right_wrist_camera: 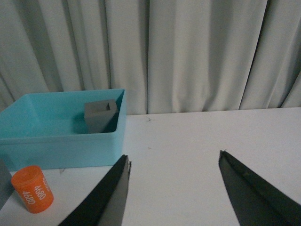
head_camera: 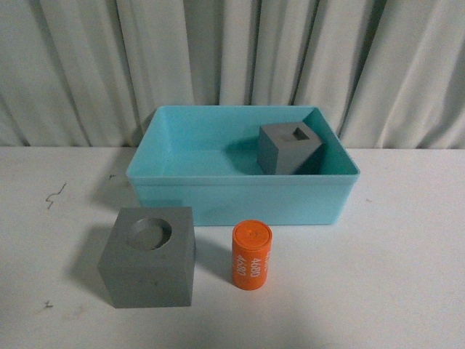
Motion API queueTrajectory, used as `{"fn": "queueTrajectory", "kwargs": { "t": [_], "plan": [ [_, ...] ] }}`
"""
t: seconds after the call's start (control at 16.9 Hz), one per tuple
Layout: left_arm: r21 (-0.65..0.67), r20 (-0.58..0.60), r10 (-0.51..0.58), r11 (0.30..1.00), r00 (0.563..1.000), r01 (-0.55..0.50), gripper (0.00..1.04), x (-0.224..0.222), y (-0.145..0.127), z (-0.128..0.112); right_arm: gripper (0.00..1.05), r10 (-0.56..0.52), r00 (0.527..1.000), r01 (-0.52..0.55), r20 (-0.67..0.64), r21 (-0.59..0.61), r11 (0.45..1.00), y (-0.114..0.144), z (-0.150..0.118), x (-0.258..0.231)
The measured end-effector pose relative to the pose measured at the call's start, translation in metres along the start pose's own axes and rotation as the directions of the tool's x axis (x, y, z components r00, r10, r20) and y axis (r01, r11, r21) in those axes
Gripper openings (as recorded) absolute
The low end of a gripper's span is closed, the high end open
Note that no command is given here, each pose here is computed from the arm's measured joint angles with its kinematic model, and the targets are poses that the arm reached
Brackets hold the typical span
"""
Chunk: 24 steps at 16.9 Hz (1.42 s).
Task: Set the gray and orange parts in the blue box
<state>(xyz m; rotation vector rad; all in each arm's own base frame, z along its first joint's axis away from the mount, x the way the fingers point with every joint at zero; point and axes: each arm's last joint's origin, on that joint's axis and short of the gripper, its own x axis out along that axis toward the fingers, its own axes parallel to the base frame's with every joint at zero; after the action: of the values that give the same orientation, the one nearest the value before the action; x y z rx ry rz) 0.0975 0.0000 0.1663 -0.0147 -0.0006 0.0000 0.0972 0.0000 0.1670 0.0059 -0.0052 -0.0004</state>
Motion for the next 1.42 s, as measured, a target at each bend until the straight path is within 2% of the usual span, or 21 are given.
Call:
{"fn": "queueTrajectory", "kwargs": {
  "t": [0.12,0.41,0.47,0.53,0.59,0.65,0.71,0.83,0.95,1.12,1.24,1.42],
  "plan": [
    [0.0,0.0,0.0,1.0,1.0,0.0,0.98,0.0,0.0,0.0,0.67,0.0,1.0,0.0,0.0,0.0,1.0,0.0,0.0,0.0],
    [0.0,0.0,0.0,1.0,1.0,0.0,0.98,0.0,0.0,0.0,0.81,0.0,1.0,0.0,0.0,0.0,1.0,0.0,0.0,0.0],
    [0.0,0.0,0.0,1.0,1.0,0.0,0.98,0.0,0.0,0.0,0.94,0.0,1.0,0.0,0.0,0.0,1.0,0.0,0.0,0.0],
    [0.0,-0.002,0.0,1.0,1.0,0.0,0.98,0.0,0.0,0.0,1.0,0.0,1.0,0.0,0.0,0.0,1.0,0.0,0.0,0.0],
    [-0.048,-0.236,0.004,0.999,0.972,-0.016,0.98,-0.001,-0.001,-0.001,0.97,0.0,1.0,0.0,0.0,0.0,1.0,0.0,0.0,0.0],
    [-0.096,-0.495,0.003,0.994,0.869,-0.058,0.98,0.009,-0.005,0.008,0.98,0.001,1.0,-0.001,0.001,0.0,1.0,0.0,0.0,0.0],
    [-0.112,-0.549,-0.008,0.992,0.836,-0.064,0.98,0.022,-0.012,0.016,0.98,0.0,1.0,0.0,0.0,0.0,1.0,0.0,0.0,0.0],
    [-0.121,-0.528,-0.049,0.992,0.848,-0.018,0.98,0.054,-0.032,0.033,0.98,0.0,1.0,0.0,0.0,0.0,1.0,0.0,0.0,0.0],
    [-0.109,-0.518,-0.09,0.993,0.85,0.04,0.98,0.083,-0.059,0.036,0.98,0.0,1.0,0.0,0.0,0.0,1.0,0.0,0.0,0.0],
    [-0.077,-0.56,-0.114,0.993,0.82,0.086,0.98,0.115,-0.087,0.02,0.98,0.0,1.0,0.0,0.0,0.0,1.0,0.0,0.0,0.0],
    [-0.06,-0.575,-0.097,0.995,0.812,0.076,0.98,0.135,-0.097,0.012,0.98,0.0,1.0,0.0,0.0,0.0,1.0,0.0,0.0,0.0],
    [-0.03,-0.623,-0.076,0.997,0.779,0.074,0.98,0.157,-0.109,-0.01,0.98,0.0,1.0,0.0,0.0,0.0,1.0,0.0,0.0,0.0]
  ]
}}
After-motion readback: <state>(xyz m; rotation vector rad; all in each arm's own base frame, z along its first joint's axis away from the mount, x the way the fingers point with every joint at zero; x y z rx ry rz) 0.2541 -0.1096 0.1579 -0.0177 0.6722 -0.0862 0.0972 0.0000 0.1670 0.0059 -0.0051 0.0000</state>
